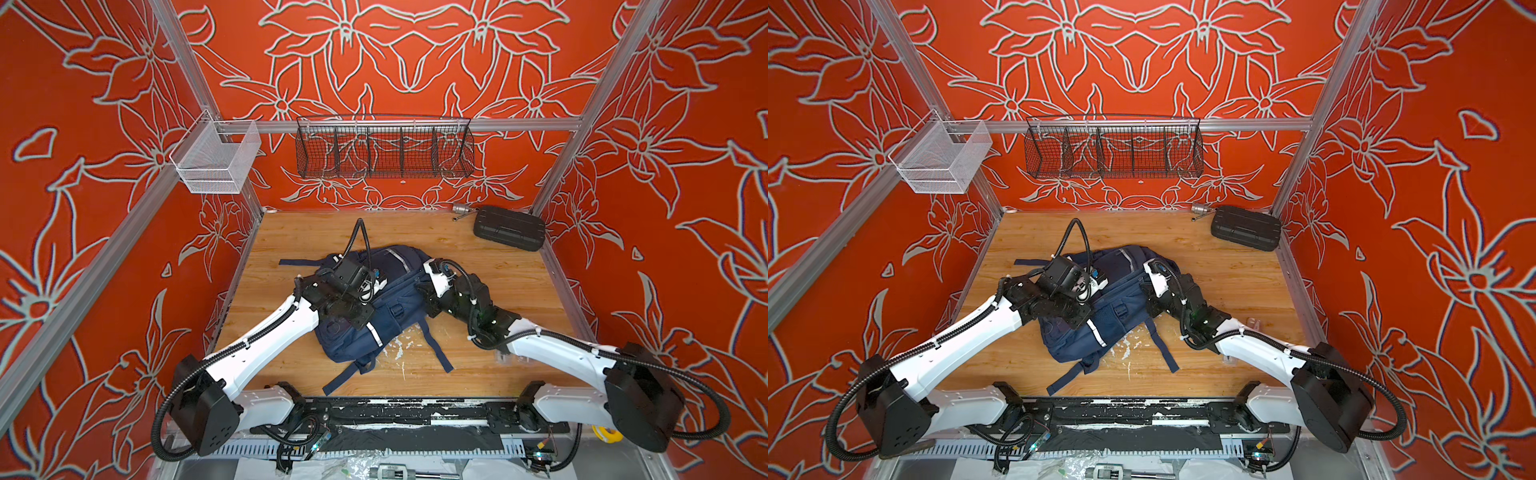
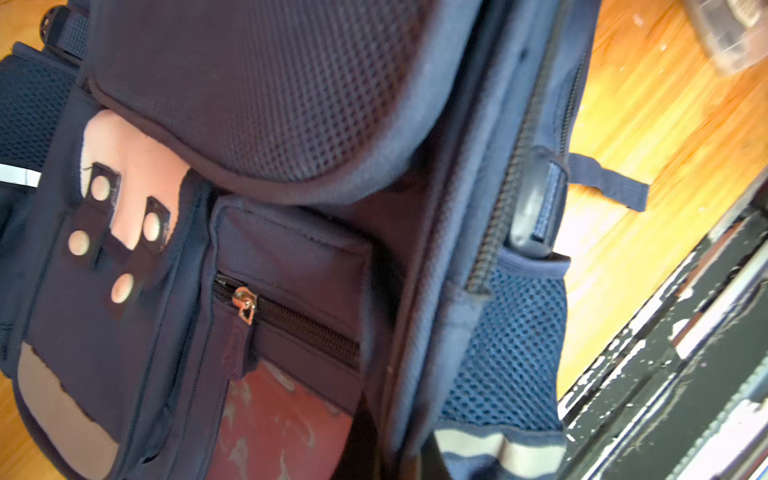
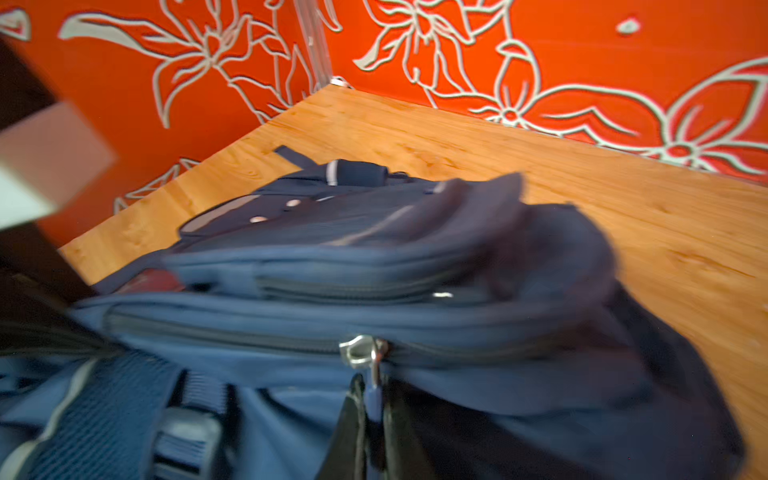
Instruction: Pack the student bag
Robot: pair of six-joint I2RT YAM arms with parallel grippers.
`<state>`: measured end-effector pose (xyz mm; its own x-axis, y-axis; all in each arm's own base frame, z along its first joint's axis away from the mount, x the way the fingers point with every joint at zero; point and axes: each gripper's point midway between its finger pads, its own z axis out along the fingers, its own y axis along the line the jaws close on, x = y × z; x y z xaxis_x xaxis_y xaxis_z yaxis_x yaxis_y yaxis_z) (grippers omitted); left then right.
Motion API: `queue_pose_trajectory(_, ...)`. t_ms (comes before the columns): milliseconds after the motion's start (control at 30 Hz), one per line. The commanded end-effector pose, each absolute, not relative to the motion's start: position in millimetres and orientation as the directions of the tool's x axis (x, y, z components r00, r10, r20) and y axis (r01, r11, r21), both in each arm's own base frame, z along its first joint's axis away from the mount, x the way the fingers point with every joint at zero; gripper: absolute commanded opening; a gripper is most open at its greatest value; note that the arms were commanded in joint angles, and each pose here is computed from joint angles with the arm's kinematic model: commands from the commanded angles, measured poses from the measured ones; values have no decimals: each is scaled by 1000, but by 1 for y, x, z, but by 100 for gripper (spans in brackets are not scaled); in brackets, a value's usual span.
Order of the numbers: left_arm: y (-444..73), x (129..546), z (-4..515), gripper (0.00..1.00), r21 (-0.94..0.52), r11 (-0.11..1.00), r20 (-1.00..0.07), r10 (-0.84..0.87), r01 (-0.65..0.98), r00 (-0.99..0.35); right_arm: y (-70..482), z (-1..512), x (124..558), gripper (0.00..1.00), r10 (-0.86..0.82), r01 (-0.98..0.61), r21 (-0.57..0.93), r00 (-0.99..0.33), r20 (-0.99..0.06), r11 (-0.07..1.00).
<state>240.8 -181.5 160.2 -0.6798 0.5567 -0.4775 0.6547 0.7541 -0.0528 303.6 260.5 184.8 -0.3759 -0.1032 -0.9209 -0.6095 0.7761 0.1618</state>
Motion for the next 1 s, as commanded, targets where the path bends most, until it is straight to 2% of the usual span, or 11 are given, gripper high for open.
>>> queue_pose_trajectory(0,-170,228,159,0,-22,744,-459,587,668,-667,226,196,334,0,-65,-454,124,-378,-923,882)
queue_pose_trajectory(133,-169,233,152,0,8,735,-465,603,678,-648,228,210,326,0,-77,-516,82,-278,-957,852)
queue_pose_trajectory(200,-169,238,149,0,36,720,-465,626,693,-626,218,217,322,0,-65,-488,68,-250,-966,870)
queue_pose_trajectory(367,-177,254,146,0,108,645,-475,702,756,-531,212,215,306,0,-88,-511,44,-232,-969,858)
queue_pose_trajectory(533,-180,275,141,0,213,562,-460,779,799,-426,236,209,293,0,-155,-584,-10,-199,-968,812)
queue_pose_trajectory(667,-175,293,137,0,213,553,-444,789,805,-425,257,209,291,0,-146,-620,3,-189,-971,784)
queue_pose_trajectory(767,-168,306,139,0,196,587,-471,759,786,-450,270,207,291,0,-139,-637,14,-189,-972,771)
queue_pose_trajectory(833,-166,311,147,29,144,637,-501,707,758,-499,275,205,293,0,-128,-639,34,-205,-970,768)
queue_pose_trajectory(900,-167,310,155,49,75,701,-518,635,709,-573,279,203,295,0,-124,-642,41,-211,-970,766)
queue_pose_trajectory(967,-172,301,164,57,-22,753,-526,550,657,-649,279,202,297,0,-115,-635,49,-214,-970,771)
